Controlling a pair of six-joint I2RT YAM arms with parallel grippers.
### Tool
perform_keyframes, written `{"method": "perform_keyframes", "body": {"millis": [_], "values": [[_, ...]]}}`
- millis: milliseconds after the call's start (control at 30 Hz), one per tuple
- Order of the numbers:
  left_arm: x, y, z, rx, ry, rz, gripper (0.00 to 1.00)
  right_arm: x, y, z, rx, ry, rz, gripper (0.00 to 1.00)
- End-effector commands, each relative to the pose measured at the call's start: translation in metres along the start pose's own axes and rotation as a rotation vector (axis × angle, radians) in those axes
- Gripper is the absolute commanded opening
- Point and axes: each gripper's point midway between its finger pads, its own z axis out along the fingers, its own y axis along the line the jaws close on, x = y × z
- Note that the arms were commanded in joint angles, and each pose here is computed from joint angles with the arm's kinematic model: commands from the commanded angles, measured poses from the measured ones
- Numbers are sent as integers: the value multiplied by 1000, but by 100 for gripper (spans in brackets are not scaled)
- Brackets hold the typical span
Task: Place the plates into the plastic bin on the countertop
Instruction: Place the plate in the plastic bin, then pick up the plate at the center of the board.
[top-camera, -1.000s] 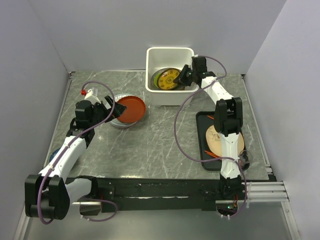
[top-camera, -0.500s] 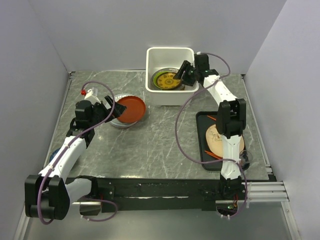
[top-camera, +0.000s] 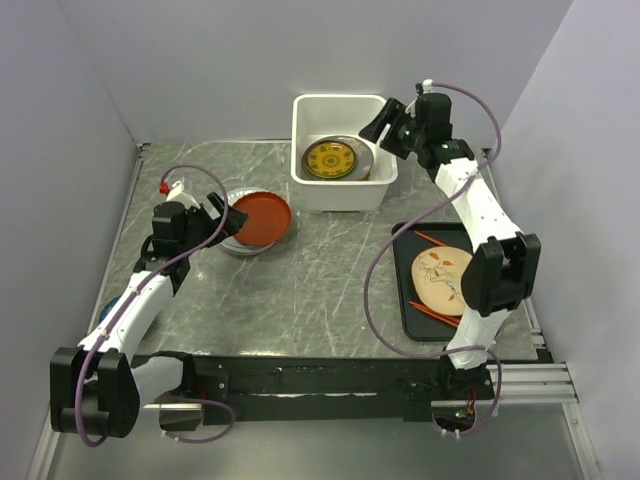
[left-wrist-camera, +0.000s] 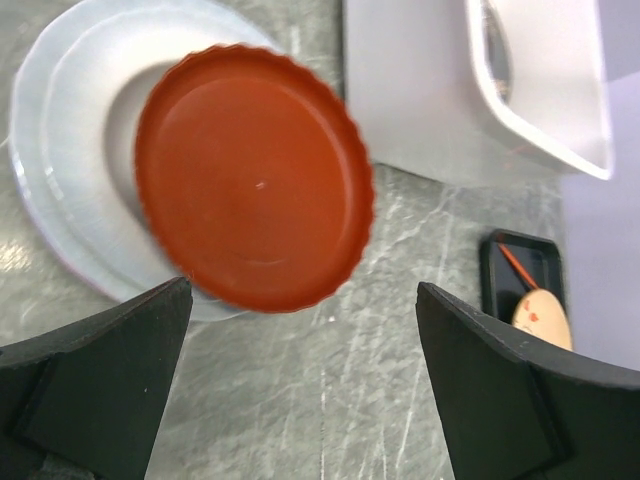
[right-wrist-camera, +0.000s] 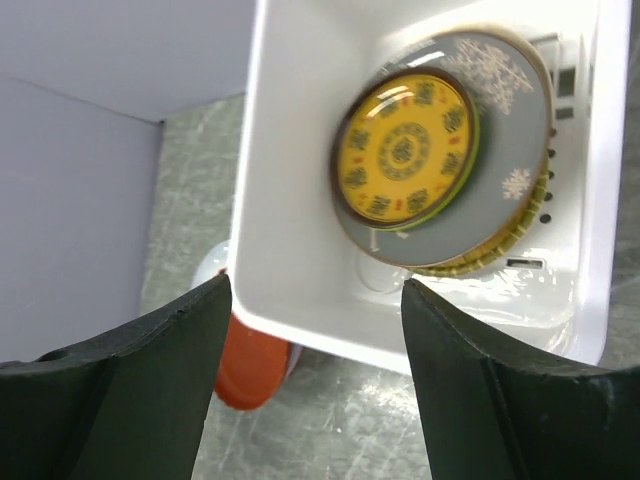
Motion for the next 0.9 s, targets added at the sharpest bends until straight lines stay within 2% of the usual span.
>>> {"method": "perform_keyframes", "body": {"millis": [0,233,400,500,600,867], "values": [[1,13,5,-71,7,-17,99,0,30,-18,-82,-30,-32,76],[17,26,24,-101,62,-78,93,41,47,-18,-123,42,-59,76],[17,34,35,-126,61,-86,78,74,42,-11,-135,107,-49,75],[16,44,42,-172,59,-81,73,86,43,-9,-148,130,-43,75],[17,51,53,-191,63,-78,67,90,42,-9,-151,135,-39,75],[23,49,63,-160,84,-94,61,85,41,-17,-135,122,-63,76]]}}
